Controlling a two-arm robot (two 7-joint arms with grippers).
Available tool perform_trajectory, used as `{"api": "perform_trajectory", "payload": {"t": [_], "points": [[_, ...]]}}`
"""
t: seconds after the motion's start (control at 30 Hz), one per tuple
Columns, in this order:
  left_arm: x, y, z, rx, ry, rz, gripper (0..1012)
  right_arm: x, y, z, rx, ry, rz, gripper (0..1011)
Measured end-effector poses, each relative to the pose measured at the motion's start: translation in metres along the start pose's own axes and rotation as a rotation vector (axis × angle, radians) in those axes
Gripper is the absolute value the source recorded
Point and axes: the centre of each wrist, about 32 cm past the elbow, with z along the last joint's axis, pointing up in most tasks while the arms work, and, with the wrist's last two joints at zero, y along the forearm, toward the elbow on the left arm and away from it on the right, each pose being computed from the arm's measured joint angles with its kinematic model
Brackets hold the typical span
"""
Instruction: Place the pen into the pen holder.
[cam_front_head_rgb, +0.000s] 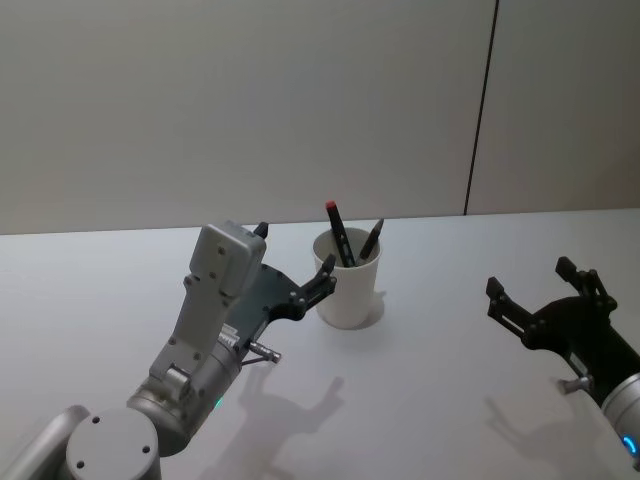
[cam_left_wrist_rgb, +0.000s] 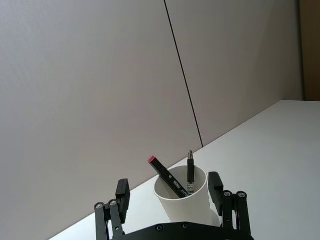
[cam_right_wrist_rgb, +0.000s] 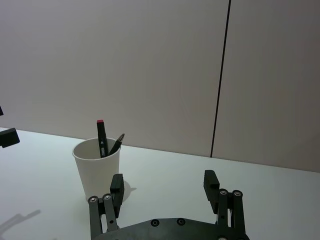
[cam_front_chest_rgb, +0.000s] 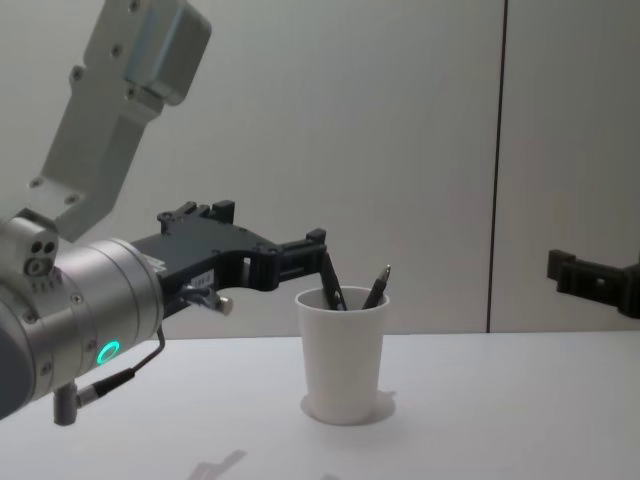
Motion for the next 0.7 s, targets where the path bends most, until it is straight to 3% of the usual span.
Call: {"api": "perform_trajectory", "payload": {"t": [0.7], "points": [[0.0000,0.0000,0.0000,0.000,0.000,0.000,1003,0.0000,0.0000,0.0000,0.000,0.000,0.000,1001]]}}
